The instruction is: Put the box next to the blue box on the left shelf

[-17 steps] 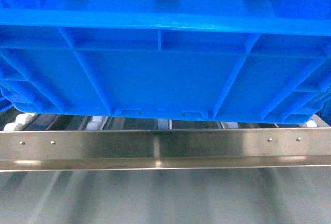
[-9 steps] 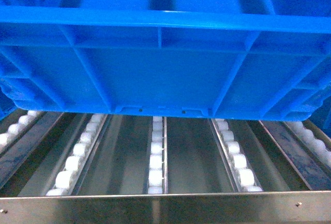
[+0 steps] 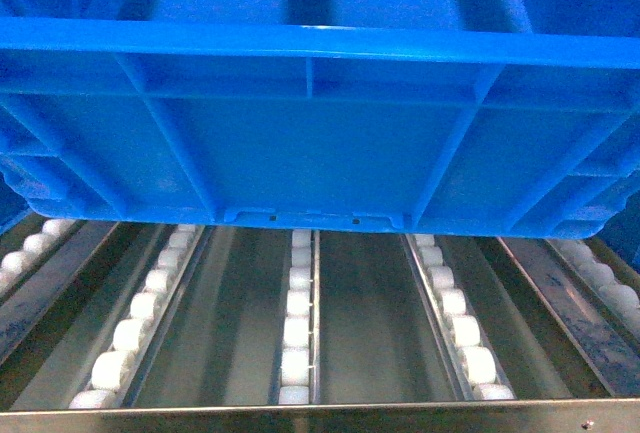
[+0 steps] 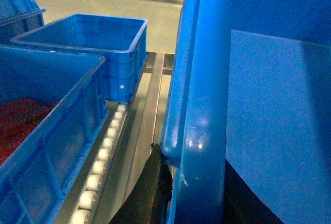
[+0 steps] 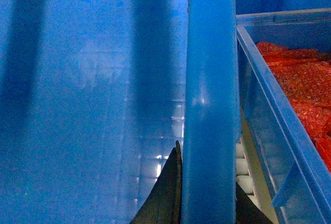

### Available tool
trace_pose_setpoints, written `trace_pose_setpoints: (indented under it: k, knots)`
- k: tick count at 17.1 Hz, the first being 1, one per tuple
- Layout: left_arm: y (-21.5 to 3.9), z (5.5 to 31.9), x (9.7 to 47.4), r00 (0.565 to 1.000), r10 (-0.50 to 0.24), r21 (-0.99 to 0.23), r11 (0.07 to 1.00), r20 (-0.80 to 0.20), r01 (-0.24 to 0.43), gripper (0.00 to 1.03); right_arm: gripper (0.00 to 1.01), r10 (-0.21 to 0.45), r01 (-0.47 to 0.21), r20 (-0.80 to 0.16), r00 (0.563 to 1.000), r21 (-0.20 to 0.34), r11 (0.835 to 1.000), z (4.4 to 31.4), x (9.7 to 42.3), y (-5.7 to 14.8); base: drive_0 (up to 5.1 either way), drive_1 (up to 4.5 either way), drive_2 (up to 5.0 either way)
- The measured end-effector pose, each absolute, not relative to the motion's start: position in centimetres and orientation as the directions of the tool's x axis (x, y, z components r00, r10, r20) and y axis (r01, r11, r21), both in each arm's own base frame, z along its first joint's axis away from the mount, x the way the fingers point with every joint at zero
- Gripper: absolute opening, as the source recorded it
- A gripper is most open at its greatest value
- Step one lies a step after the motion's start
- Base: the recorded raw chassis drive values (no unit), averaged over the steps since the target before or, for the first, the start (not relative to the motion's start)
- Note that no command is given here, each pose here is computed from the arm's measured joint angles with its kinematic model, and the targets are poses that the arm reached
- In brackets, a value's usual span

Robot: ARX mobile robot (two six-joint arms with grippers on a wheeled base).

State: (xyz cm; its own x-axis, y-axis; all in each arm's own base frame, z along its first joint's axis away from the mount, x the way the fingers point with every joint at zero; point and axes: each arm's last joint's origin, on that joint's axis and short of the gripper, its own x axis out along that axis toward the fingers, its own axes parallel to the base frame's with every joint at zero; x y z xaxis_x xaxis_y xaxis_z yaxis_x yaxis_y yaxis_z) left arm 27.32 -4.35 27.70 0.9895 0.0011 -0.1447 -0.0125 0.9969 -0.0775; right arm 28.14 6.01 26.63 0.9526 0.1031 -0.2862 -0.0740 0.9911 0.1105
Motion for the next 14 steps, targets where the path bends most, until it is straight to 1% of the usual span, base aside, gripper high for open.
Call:
trace_pose_setpoints:
  k: [14]
  knots:
    - [-4.35, 27.70, 27.32, 0.989, 0.001, -0.078, 0.997, -0.145, -0.012, 0.14, 0.08, 0.103, -0.074, -0.286, 0.953, 0.110, 0.991, 26.63, 28.14, 6.01, 0.0, 0.00, 0.0]
